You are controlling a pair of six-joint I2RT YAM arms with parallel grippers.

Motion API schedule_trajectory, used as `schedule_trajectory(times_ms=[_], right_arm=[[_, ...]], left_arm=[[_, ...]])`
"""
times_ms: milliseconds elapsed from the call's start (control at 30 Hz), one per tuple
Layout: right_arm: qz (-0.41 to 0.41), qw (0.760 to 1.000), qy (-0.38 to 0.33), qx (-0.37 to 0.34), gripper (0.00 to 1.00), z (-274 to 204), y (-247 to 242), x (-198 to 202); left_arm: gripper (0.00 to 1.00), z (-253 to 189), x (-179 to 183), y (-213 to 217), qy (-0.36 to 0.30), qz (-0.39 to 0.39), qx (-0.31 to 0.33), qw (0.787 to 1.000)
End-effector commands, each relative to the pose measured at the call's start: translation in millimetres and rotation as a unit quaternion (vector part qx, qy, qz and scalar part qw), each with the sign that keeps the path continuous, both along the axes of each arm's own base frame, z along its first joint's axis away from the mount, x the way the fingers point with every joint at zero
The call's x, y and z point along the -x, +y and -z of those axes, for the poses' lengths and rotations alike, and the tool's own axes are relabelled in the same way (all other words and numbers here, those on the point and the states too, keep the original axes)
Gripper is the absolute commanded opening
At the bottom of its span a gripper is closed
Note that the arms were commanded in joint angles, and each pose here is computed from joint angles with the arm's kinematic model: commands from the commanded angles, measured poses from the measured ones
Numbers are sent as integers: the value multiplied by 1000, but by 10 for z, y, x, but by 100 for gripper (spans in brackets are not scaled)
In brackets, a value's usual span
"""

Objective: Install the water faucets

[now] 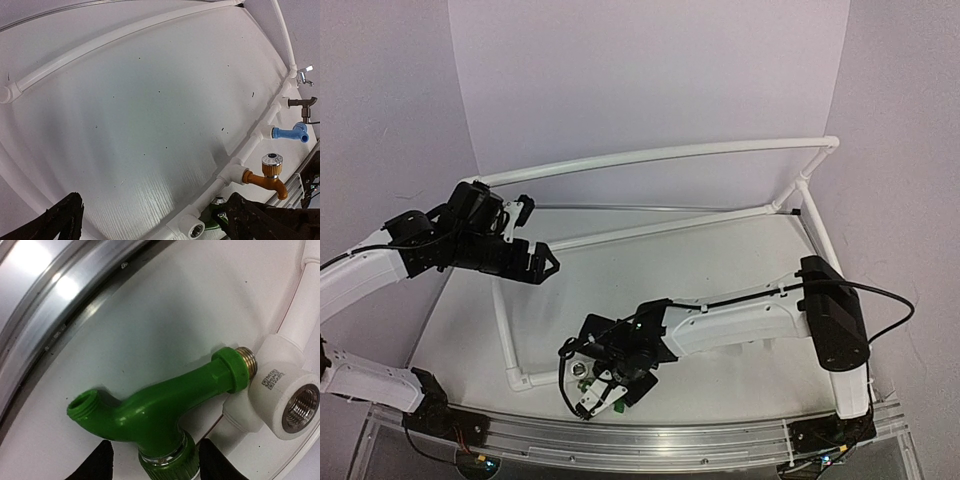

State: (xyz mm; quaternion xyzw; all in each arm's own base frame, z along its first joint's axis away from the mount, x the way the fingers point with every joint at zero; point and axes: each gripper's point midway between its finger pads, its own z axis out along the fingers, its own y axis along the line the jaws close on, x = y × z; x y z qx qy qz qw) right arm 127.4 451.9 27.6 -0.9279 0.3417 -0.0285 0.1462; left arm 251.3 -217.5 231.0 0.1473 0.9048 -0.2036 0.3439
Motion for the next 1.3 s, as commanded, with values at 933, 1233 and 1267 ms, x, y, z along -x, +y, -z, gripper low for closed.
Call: schedule_trajectory(times_ms=[933,1233,1267], right_arm=[[44,996,30,69,26,20,-119,-76],[53,992,111,-19,11,-1167,-22,213],[52,991,116,-36,11,-1327,-33,245]], left_arm=[[100,-308,47,-8,-31,8,30,999],[100,-584,177,-28,-69,53,49,995],[100,-629,212,-51,-75,67,57,993]])
